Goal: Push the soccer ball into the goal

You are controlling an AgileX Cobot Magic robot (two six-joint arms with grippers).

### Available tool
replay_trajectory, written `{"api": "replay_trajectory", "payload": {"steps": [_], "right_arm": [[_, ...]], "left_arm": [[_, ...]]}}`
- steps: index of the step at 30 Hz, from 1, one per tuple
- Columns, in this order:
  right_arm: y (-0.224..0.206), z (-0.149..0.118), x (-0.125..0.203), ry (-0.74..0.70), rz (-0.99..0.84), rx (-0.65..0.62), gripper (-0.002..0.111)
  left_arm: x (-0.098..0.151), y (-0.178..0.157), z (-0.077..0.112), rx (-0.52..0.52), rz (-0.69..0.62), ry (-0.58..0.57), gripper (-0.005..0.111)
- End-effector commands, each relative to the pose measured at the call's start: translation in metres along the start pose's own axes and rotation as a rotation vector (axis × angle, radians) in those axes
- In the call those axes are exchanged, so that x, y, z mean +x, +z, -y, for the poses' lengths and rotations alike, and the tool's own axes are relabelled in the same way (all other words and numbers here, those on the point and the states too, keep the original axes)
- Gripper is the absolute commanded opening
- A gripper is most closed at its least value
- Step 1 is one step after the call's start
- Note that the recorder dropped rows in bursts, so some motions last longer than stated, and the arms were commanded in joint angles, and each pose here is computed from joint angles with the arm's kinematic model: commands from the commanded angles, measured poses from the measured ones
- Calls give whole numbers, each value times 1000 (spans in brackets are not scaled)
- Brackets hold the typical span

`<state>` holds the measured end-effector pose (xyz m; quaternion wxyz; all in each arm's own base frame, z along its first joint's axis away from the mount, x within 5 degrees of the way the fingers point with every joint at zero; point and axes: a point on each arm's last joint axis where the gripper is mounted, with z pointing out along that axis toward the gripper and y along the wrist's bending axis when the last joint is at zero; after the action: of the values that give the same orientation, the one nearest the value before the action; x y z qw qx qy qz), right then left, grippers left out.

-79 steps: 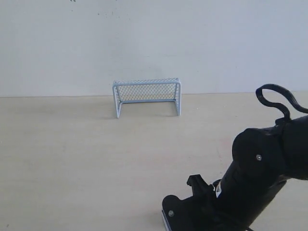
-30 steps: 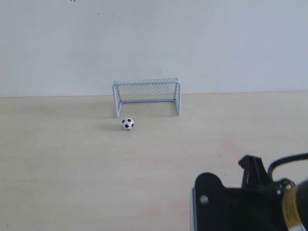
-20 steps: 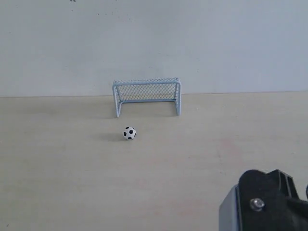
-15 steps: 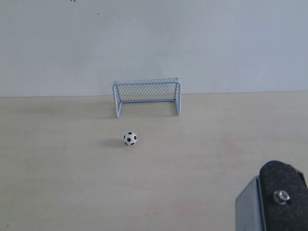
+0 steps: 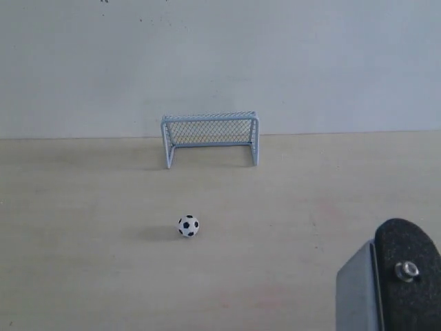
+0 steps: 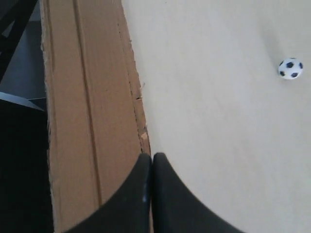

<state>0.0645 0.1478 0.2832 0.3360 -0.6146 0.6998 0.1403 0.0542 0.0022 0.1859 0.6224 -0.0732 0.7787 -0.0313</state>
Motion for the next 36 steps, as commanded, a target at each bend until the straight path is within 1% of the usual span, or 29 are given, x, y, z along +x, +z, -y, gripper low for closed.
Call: {"api": "replay_trajectory", "payload": {"steps": [1,5,9,11,13,20,29,33,36], "right_arm": [[0,10,2,-16,1,64,0],[-2,31,10,90,-27,155,0],[-13,50,21,255,-19,253,0],[-20,55,25,315,-3,296,0],[-27,57,28,345,11,327,0],[-53,59,37,429,85,424,0],[-88,57,51,668,229,583,0],[-106,50,57,738,301,697,0],[-119,40,60,747,347,784,0]], "left_arm": [[0,0,0,0,6,2,4],[0,0,0,0,6,2,4],[0,0,0,0,6,2,4],[0,0,0,0,6,2,4],[0,0,0,0,6,2,4],[0,0,0,0,6,2,4],[0,0,0,0,6,2,4],[0,0,0,0,6,2,4],[0,0,0,0,6,2,4]]}}
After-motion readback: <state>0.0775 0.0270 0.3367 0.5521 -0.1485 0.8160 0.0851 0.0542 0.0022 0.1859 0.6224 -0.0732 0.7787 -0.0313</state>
